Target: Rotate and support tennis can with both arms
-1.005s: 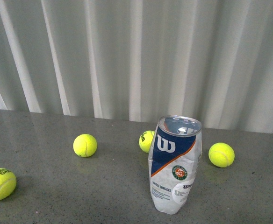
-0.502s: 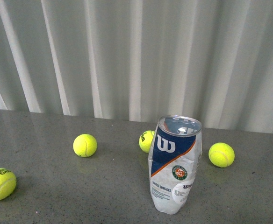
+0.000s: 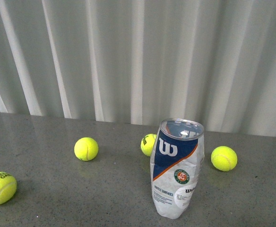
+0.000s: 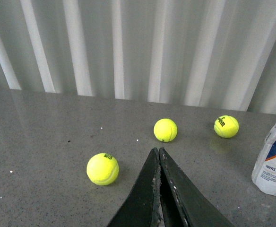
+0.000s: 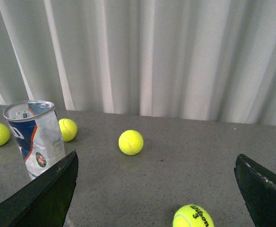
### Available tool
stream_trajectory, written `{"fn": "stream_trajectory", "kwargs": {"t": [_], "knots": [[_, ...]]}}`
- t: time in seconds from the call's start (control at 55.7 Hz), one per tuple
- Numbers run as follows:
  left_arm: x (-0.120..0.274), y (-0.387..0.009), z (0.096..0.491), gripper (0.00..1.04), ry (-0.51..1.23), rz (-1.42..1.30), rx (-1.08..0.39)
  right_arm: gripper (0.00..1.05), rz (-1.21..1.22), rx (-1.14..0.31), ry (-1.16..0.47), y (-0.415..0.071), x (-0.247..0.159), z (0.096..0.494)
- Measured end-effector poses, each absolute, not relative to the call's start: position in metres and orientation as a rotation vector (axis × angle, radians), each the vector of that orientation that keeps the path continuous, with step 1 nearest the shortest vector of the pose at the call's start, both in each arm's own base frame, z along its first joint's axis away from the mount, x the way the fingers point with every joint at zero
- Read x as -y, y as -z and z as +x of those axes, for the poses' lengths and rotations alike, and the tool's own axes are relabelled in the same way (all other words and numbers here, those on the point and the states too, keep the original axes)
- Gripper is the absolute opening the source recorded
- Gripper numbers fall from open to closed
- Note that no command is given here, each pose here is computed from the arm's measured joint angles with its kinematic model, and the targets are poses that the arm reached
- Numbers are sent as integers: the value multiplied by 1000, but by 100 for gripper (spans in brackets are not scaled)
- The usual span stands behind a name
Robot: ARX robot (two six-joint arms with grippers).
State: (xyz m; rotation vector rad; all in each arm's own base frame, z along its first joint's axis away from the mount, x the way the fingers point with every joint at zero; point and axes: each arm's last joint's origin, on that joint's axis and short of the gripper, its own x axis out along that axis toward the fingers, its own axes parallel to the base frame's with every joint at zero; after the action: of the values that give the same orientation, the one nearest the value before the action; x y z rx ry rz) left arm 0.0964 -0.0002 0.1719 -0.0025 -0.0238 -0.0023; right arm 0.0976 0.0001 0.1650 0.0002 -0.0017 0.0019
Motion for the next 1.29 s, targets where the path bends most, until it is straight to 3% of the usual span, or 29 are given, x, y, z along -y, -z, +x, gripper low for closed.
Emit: {"fn": "stream_trajectory", "kwargs": {"t": [0.341, 0.897, 1.292], "knots": [[0, -172, 96, 4, 2, -3, 22, 98, 0, 2, -2, -165, 0, 98], [0, -172, 96, 100, 2, -2, 22, 98, 0, 2, -2, -165, 0, 98], [0, -172, 96, 98, 2, -3, 22, 98, 0, 2, -2, -165, 0, 98]]}}
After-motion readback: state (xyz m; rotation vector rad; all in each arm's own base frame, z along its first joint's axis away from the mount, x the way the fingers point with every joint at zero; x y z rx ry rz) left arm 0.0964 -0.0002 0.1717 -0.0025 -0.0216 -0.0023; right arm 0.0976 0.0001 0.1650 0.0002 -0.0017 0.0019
